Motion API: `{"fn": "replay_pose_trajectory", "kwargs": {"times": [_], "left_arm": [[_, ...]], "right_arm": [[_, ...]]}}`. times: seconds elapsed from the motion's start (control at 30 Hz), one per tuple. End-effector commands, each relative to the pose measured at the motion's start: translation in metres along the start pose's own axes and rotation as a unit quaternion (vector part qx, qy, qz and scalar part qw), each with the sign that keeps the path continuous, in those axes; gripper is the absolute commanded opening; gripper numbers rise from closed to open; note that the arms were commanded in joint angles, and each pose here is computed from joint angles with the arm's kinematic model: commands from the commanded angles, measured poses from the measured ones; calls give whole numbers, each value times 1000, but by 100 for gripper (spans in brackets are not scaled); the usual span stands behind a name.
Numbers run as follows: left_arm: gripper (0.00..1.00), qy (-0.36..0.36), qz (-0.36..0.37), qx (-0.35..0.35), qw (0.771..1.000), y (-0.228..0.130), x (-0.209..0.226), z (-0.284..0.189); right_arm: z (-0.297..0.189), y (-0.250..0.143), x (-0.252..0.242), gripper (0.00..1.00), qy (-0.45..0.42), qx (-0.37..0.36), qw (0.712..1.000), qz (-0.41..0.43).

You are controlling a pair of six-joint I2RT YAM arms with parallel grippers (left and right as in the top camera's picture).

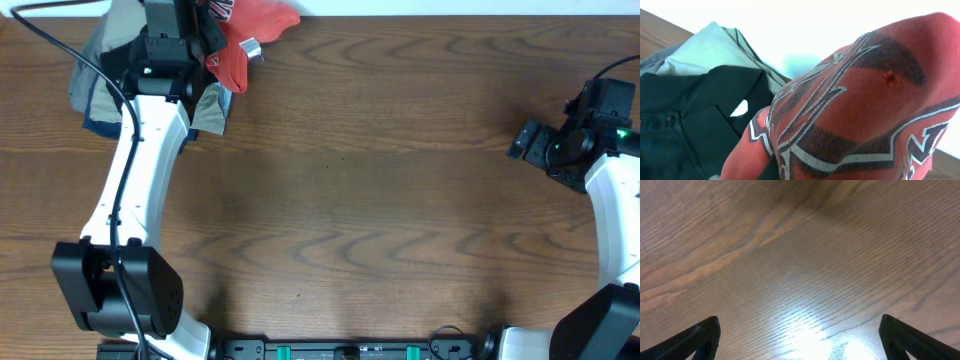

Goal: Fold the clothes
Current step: 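Lower the red shirt onto the top of the clothes stack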

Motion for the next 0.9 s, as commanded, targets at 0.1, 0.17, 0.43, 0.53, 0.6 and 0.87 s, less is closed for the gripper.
{"fn": "replay_pose_trajectory", "kwargs": {"times": [0.1,0.17,0.43,0.53,0.6,0.87], "left_arm": [[6,13,-96,-27,995,24,21,2],[6,29,-120,-28,992,25,33,9],[17,121,-171,-68,976,34,95,46],[17,147,-178,-61,971,29,120,63],[17,168,-180,-50,968,23,139,74],[94,214,-85,4,973,10,178,85]], "right_arm": [[-2,2,-1,99,0,-5,1000,5],[-2,2,-1,99,0,-5,1000,5],[-2,2,-1,99,0,-5,1000,5],[-2,2,-1,99,0,-5,1000,5],[-2,2,-1,99,0,-5,1000,5],[-2,2,-1,99,0,-5,1000,5]]}}
Point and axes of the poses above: each gripper's point midway between its finger pads, its own z axis out along the fingers, its own x axis along the line the jaws close on, y = z × x, the point moved 7 cm from there along -z, back along the fingers, and after that the axes turned 4 degrees about -z, right-handed, at the moved point
